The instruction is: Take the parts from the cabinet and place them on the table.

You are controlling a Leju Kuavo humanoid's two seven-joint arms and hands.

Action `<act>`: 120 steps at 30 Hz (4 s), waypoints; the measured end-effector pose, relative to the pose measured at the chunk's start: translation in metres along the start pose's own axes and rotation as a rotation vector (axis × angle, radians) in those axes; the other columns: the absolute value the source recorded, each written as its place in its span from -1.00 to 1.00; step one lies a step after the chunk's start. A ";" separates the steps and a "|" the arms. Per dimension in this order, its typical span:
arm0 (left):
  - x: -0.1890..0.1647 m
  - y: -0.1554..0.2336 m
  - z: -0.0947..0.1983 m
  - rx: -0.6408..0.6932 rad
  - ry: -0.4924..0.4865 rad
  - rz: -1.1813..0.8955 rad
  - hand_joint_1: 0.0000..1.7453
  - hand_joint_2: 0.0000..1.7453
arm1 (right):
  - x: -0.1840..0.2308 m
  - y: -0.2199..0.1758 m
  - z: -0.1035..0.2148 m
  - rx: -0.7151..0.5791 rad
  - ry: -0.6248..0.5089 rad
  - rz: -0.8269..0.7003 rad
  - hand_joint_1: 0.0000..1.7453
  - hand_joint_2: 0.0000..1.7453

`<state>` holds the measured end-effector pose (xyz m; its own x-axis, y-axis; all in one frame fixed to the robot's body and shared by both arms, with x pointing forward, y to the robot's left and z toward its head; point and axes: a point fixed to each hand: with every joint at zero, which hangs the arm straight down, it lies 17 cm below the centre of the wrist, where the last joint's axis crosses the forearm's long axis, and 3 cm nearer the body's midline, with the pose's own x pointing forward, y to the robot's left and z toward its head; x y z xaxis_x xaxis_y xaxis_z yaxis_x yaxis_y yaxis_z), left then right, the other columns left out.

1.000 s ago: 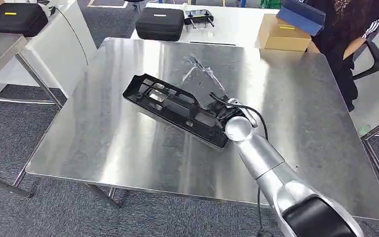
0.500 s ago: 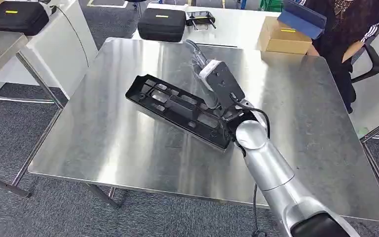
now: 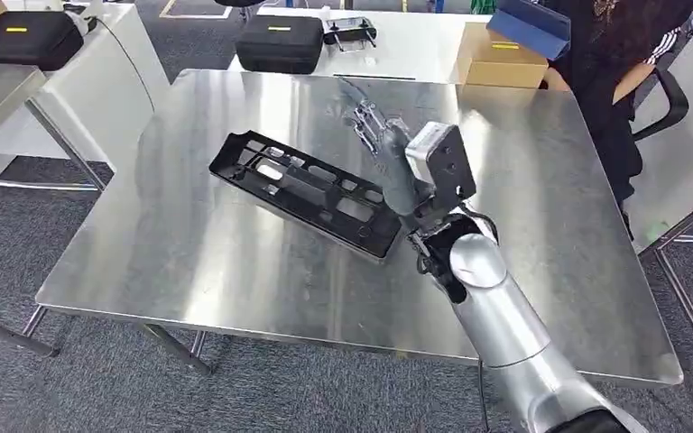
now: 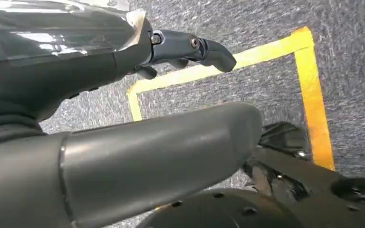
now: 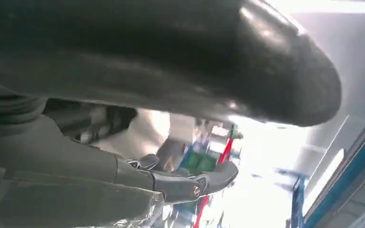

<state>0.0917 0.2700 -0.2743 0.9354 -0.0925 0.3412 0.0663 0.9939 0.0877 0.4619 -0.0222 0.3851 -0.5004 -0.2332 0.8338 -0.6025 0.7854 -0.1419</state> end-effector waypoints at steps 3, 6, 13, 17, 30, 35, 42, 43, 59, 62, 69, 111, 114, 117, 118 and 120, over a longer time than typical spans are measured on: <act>0.002 0.000 0.000 0.000 -0.011 0.004 -1.00 -1.00 | 0.011 0.011 0.014 0.036 -0.040 -0.092 -1.00 -1.00; 0.003 -0.001 0.000 -0.002 -0.012 0.006 -1.00 -1.00 | 0.023 0.019 0.028 0.060 -0.074 -0.137 -1.00 -1.00; 0.003 -0.002 0.000 -0.002 -0.012 0.010 -1.00 -1.00 | 0.027 0.020 0.041 0.065 -0.083 -0.138 -1.00 -1.00; 0.003 -0.002 0.000 -0.001 -0.012 0.014 -1.00 -1.00 | 0.031 0.028 0.053 0.096 -0.115 -0.153 -1.00 -1.00; -0.001 -0.004 0.002 -0.005 -0.018 0.036 -1.00 -1.00 | 0.034 0.039 0.138 -0.014 -0.191 -0.111 -1.00 -1.00; 0.000 -0.004 0.002 -0.007 -0.030 0.038 -1.00 -1.00 | 0.041 0.026 0.172 -0.077 -0.198 -0.116 -1.00 -1.00; -0.001 0.001 0.002 0.001 -0.027 0.032 -1.00 -1.00 | 0.059 0.017 0.205 -0.100 -0.219 -0.091 -1.00 -1.00; -0.001 0.001 0.002 0.002 -0.027 0.032 -1.00 -1.00 | 0.059 0.014 0.208 -0.110 -0.215 -0.085 -1.00 -1.00; -0.003 0.000 0.002 0.007 -0.018 0.050 -1.00 -1.00 | 0.006 -0.028 0.236 -0.330 0.007 -0.029 -1.00 -1.00; -0.003 0.000 0.002 0.008 -0.017 0.052 -1.00 -1.00 | -0.022 -0.043 0.252 -0.427 0.124 0.015 -1.00 -1.00; -0.002 0.001 0.001 0.014 -0.013 0.056 -1.00 -1.00 | -0.103 -0.076 0.328 -0.617 0.440 0.107 -1.00 -1.00; -0.004 0.017 -0.002 0.034 0.022 -0.044 -1.00 -1.00 | -0.283 0.087 0.781 -0.454 2.034 0.000 -1.00 1.00; 0.000 0.016 -0.003 0.033 0.016 -0.042 -1.00 -1.00 | -0.284 0.087 0.780 -0.430 2.037 0.014 -1.00 1.00; -0.008 0.016 -0.001 0.032 0.027 -0.045 -1.00 -1.00 | -0.284 0.092 0.781 -0.408 2.045 0.013 -1.00 1.00; -0.008 0.015 -0.001 0.031 0.027 -0.045 -1.00 -1.00 | -0.283 0.093 0.783 -0.402 2.048 0.012 -1.00 1.00; -0.006 0.015 -0.001 0.030 0.024 -0.046 -1.00 -1.00 | -0.282 0.095 0.785 -0.396 2.053 0.011 -1.00 1.00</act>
<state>0.0871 0.2857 -0.2763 0.9399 -0.1358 0.3133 0.0988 0.9864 0.1310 0.0578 -0.3319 -0.2818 0.9175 0.3775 0.1248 -0.3310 0.8991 -0.2863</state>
